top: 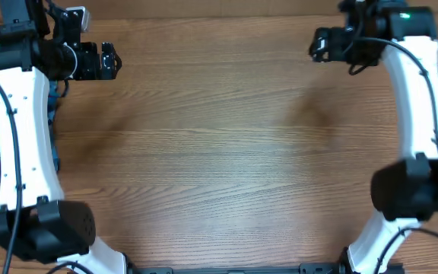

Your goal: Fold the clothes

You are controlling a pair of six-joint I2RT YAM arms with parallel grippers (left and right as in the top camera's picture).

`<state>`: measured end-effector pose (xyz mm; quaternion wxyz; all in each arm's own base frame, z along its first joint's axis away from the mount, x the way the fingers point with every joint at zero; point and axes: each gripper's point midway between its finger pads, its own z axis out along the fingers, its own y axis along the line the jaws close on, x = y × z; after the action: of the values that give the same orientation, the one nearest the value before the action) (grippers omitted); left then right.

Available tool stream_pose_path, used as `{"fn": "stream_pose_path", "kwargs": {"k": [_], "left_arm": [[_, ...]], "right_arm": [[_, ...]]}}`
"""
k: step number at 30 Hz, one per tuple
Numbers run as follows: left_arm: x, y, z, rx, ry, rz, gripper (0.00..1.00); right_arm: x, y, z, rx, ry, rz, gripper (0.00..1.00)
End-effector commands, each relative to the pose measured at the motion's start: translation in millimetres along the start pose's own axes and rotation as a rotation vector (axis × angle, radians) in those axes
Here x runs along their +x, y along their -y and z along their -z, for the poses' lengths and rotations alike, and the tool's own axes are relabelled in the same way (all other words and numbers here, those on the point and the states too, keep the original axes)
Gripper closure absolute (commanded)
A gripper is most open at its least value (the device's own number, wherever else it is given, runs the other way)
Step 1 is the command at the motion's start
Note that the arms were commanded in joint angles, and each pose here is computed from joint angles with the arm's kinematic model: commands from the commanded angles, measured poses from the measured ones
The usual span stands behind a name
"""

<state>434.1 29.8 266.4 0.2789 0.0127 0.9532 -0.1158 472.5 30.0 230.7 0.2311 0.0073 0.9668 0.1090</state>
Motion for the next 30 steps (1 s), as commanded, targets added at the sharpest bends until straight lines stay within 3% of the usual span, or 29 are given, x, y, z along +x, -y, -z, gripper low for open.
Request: {"fn": "stream_pose_path", "kwargs": {"k": [1,9,15,20,30], "left_arm": [[-10.5,26.5,64.1,0.017,0.144,-0.079,0.00],[32.4,50.4,121.8,-0.021,0.279,-0.151,0.00],[104.9,74.1,127.4,-0.012,0.371,-0.206,0.00],[150.9,68.9,87.2,-0.008,0.354,-0.212,0.00],[194.6,49.6,13.3,0.025,0.101,-0.131,0.00]], "right_arm": [[-6.7,-6.4,68.1,0.024,0.129,-0.016,0.00],[39.4,-8.5,116.0,0.046,0.273,-0.031,0.00],[122.8,-5.5,140.5,0.057,0.435,-0.010,0.00],[176.5,-0.7,143.8,0.067,0.511,-0.001,0.00],[208.2,3.5,128.0,0.075,0.390,-0.021,0.00]]}}
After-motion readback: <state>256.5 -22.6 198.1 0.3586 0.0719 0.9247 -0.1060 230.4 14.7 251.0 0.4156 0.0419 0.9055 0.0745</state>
